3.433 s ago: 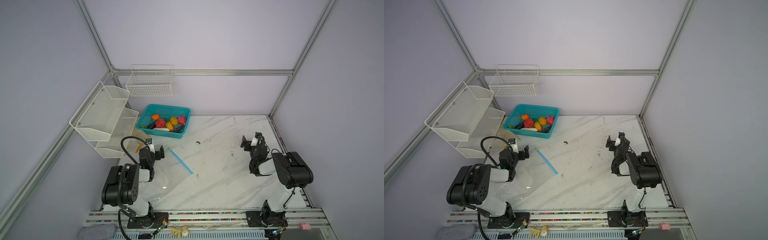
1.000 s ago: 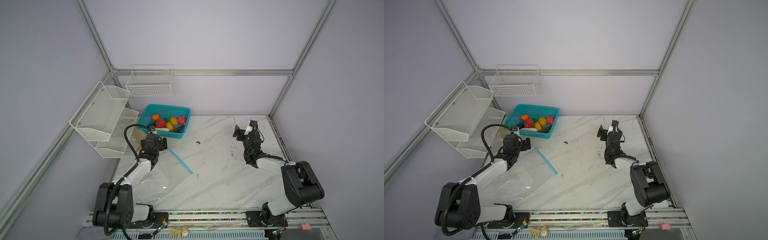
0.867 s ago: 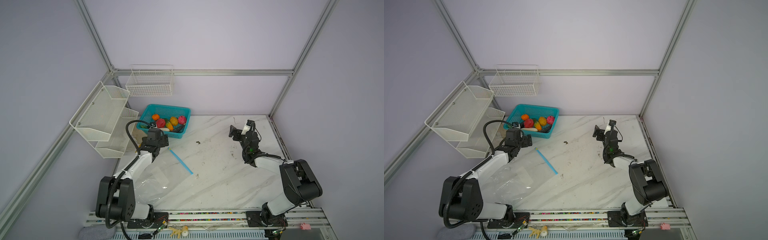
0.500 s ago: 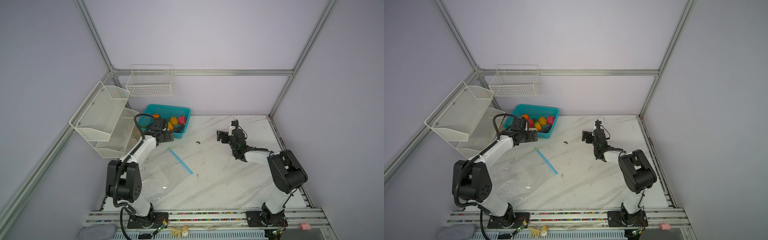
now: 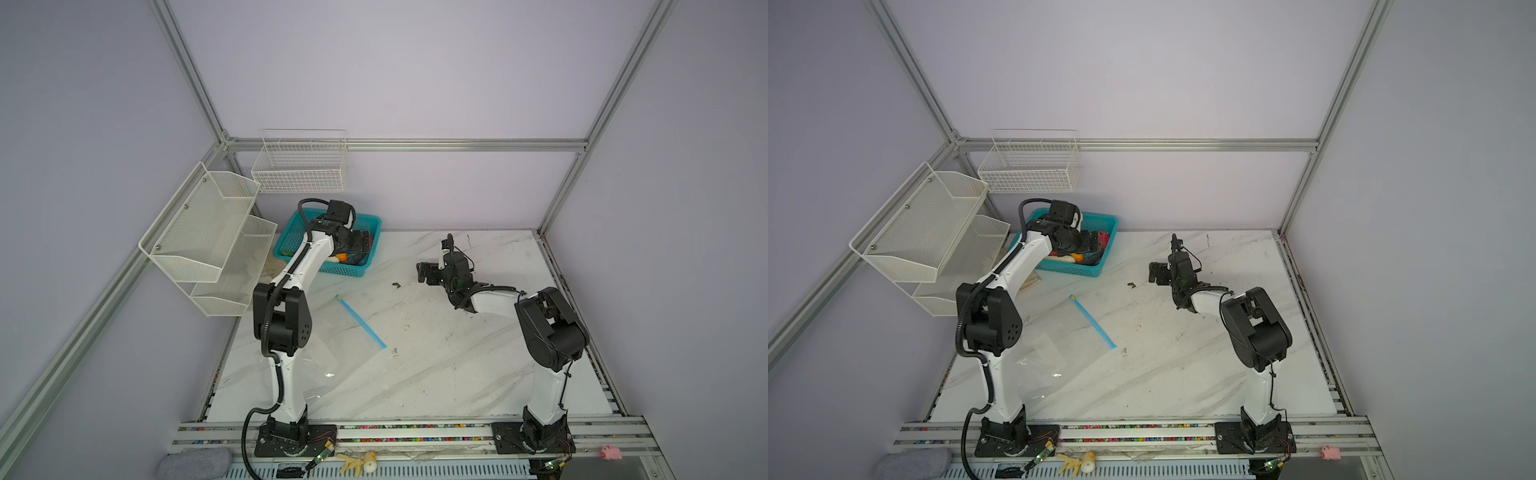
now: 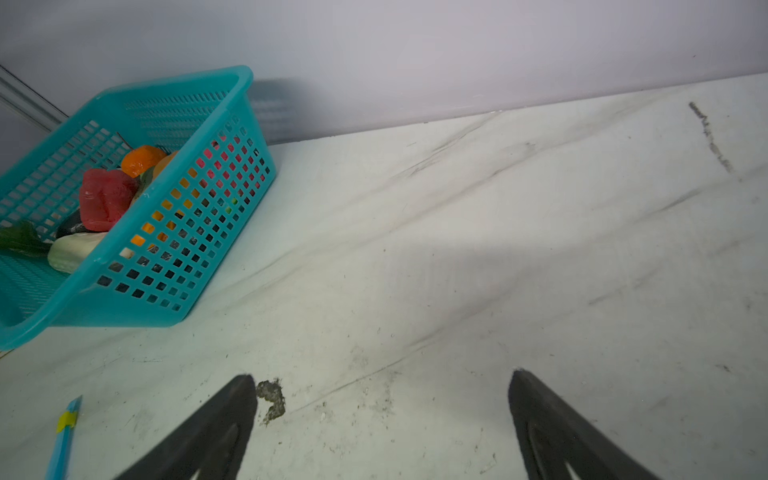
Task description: Place the food in the zip-top bag and seal the zipper
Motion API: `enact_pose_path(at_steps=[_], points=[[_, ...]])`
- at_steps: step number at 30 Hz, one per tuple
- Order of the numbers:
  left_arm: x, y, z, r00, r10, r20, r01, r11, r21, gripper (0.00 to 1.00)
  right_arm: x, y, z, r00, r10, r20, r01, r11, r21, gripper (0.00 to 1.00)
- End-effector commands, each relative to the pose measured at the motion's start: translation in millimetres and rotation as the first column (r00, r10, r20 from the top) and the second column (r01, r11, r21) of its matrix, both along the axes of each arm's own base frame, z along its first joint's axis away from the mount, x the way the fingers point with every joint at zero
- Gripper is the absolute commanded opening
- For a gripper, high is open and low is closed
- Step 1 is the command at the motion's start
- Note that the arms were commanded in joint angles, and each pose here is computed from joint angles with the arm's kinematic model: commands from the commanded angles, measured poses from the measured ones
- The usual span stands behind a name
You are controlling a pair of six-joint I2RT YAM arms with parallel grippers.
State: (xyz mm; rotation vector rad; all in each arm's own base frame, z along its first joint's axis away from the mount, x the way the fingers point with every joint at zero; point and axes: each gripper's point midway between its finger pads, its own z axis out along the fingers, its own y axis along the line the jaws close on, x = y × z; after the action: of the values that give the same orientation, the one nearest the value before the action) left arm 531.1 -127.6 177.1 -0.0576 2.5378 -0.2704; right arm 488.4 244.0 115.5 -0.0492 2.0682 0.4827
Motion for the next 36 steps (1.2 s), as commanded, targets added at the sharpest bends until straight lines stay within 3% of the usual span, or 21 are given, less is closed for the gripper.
enact_pose_path(at_steps=[1,8,16,30,36], points=[[15.0,-26.9,40.5,0.996,-0.043,0.076,0.049,0.996,-0.076,0.97,-1.8,3.3,-6.9,0.999,-0.001,-0.034,0.001,1.000,-0.009,0.97],[39.9,-53.2,18.1,0.995,-0.083,0.061,0.091,0.985,-0.147,0.95,-3.8,1.3,-11.0,0.999,-0.009,-0.039,0.008,1.000,-0.015,0.97],[44.9,-76.9,1.0,0.992,-0.125,0.034,0.130,0.964,-0.231,0.92,-6.0,-0.8,-10.4,0.999,-0.013,-0.038,0.013,1.000,-0.018,0.97],[53.5,-108.1,11.9,0.985,-0.160,0.066,0.173,0.914,-0.368,0.89,-6.6,0.1,1.0,1.000,-0.008,-0.020,0.008,1.000,0.002,0.98],[52.6,-138.0,19.3,0.977,-0.190,0.095,0.212,0.879,-0.428,0.89,-11.0,-2.5,5.3,1.000,-0.012,-0.013,0.012,1.000,0.006,0.98]])
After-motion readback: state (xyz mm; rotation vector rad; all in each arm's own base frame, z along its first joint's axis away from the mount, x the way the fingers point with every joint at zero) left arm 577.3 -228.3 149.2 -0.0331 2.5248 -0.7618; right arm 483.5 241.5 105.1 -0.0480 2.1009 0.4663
